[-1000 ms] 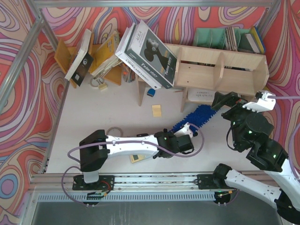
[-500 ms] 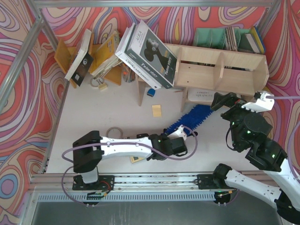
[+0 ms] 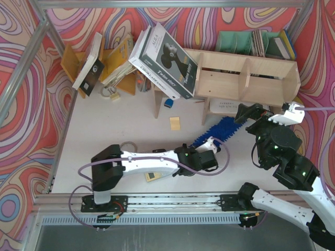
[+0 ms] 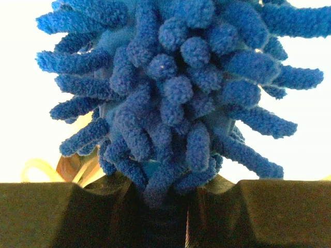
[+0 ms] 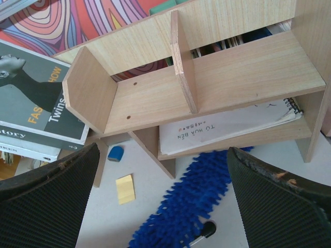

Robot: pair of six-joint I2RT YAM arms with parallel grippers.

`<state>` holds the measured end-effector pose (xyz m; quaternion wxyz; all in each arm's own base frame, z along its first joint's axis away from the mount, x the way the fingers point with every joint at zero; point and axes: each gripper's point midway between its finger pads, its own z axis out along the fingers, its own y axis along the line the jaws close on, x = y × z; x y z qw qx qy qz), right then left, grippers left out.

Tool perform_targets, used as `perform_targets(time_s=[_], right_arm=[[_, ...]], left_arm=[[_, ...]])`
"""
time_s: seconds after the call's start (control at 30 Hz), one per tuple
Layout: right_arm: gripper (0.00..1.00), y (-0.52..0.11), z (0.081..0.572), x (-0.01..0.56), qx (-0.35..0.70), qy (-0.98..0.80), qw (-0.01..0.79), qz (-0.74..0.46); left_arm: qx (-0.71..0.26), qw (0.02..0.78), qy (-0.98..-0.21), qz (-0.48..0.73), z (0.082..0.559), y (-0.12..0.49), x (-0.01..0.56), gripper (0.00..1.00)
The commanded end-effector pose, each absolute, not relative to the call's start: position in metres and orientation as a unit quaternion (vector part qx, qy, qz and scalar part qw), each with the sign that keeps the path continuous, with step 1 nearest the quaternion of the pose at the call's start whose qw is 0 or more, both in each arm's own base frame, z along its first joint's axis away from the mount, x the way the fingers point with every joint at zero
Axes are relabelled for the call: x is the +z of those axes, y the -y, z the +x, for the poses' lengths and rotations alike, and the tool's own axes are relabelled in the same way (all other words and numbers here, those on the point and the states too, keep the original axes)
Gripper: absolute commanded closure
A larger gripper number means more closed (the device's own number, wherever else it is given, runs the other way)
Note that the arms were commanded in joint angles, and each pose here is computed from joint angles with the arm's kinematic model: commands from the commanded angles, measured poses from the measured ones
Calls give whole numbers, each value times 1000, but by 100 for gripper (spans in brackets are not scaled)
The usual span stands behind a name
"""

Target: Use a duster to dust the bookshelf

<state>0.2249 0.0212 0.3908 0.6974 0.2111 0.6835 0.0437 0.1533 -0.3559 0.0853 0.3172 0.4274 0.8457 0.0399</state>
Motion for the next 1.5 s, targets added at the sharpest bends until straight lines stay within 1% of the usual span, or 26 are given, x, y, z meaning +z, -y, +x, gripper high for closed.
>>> perform_targets(time_s=[0.0,0.13,0.23,0.33,0.57,0.7,0.8,1.27,1.47], right_arm=[[1,-16,222,395,44,-675,702,222],[1,-16,222,394,45,-676,701,223],[1,-17,223,393,44,-678,699,223],[1,-17,223,392,44,-678,699,223],[1,-20,226,390,42,-680,698,219],[1,-23,228,391,44,-681,698,216],[1,-25,229,391,46,-681,698,214],[2,-20,227,395,39,-678,702,216],[1,-21,228,394,35,-680,701,212]], left_arm=[[1,365,-825,432,168,411,104,100],[-20,367,-817,445,169,434,109,100],[-27,367,-817,444,167,435,111,100],[-17,366,-823,434,166,420,109,100],[29,360,-841,402,163,360,94,100],[43,360,-845,394,165,347,93,100],[37,362,-841,401,167,357,98,100],[-8,367,-798,478,164,442,109,100],[-2,358,-796,489,164,448,103,100]])
